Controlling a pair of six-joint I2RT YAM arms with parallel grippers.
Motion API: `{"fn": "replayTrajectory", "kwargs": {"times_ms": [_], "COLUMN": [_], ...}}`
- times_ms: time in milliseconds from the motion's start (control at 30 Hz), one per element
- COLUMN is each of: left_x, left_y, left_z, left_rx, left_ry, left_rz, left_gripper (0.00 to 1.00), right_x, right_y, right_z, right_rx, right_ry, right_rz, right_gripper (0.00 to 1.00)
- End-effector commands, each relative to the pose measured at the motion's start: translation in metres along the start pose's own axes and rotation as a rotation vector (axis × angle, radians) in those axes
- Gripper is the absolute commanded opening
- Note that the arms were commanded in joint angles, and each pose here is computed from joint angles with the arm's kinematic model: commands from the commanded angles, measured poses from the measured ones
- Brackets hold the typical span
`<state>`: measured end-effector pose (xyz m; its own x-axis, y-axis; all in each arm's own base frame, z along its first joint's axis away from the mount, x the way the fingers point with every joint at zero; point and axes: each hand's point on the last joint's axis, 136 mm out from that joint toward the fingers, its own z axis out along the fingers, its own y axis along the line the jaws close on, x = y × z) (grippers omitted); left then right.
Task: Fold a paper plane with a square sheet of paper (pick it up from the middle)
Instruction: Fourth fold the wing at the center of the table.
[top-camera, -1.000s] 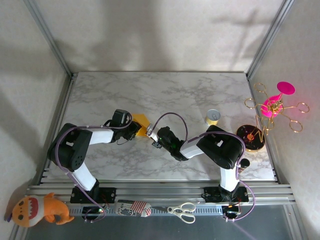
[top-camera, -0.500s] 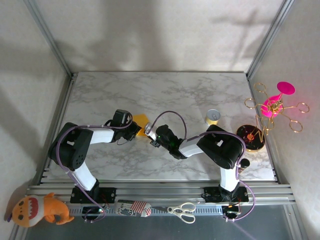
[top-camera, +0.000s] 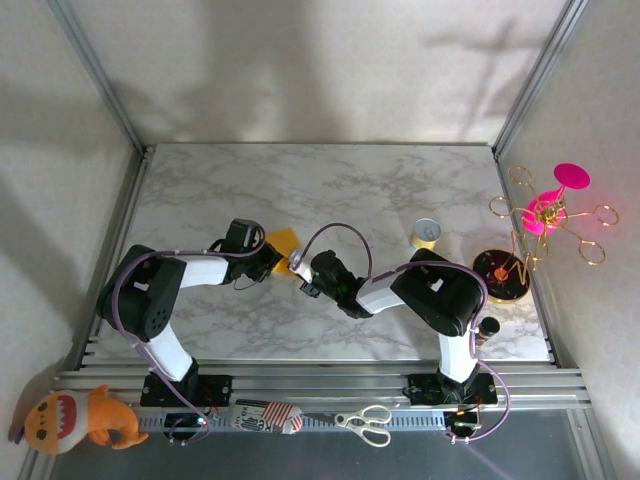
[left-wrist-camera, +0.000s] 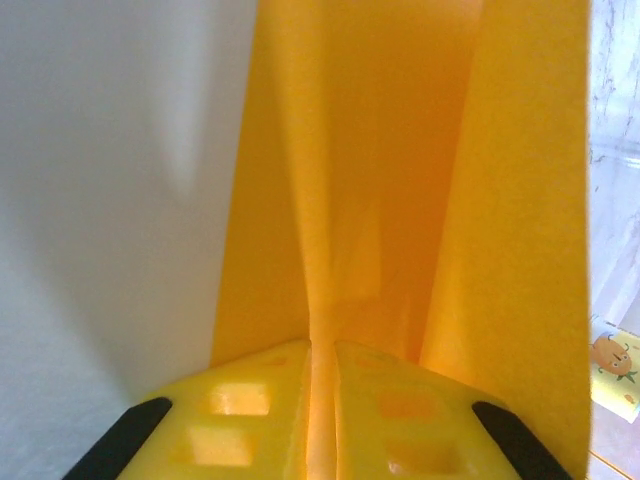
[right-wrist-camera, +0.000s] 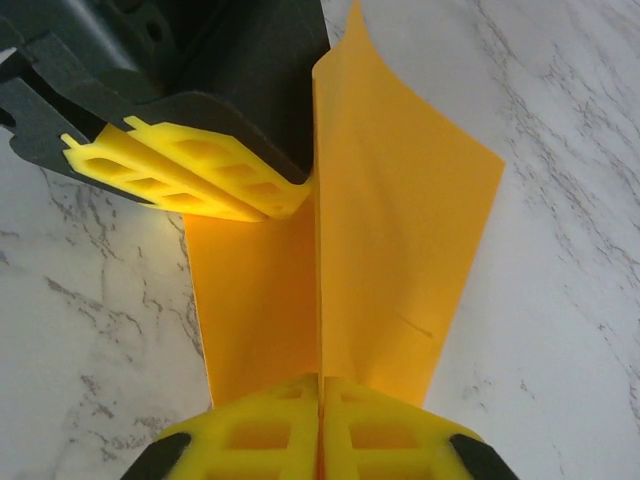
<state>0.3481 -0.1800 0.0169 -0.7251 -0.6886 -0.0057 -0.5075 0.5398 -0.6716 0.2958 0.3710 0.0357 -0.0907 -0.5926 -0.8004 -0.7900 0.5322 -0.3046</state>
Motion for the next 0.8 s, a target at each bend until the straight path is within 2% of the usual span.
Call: {"fn": "replayTrajectory", "kwargs": {"times_ms": [0, 333, 767], "left_x": [0.0, -0.002, 0.003], "left_y": [0.001, -0.001, -0.019], "left_z": [-0.003, -0.011, -0.018], "left_rx": [-0.037, -0.044, 0.031], "left_ry": [-0.015, -0.034, -0.013], "left_rz": [0.025, 0.042, 0.072], "left_gripper": [0.14, 0.15, 0.2], "right_x": [0.001, 0.006, 0.008], "right_y": [0.002, 0.004, 0.006], "right_z": [0.005, 0.005, 0.004], "right_rx": [-0.028, -0.1, -0.242], "right_ry": [0.007, 0.016, 0.02], "right_rz": [0.021, 0.13, 0.305], "right_gripper": [0.09, 0.05, 0.05]}}
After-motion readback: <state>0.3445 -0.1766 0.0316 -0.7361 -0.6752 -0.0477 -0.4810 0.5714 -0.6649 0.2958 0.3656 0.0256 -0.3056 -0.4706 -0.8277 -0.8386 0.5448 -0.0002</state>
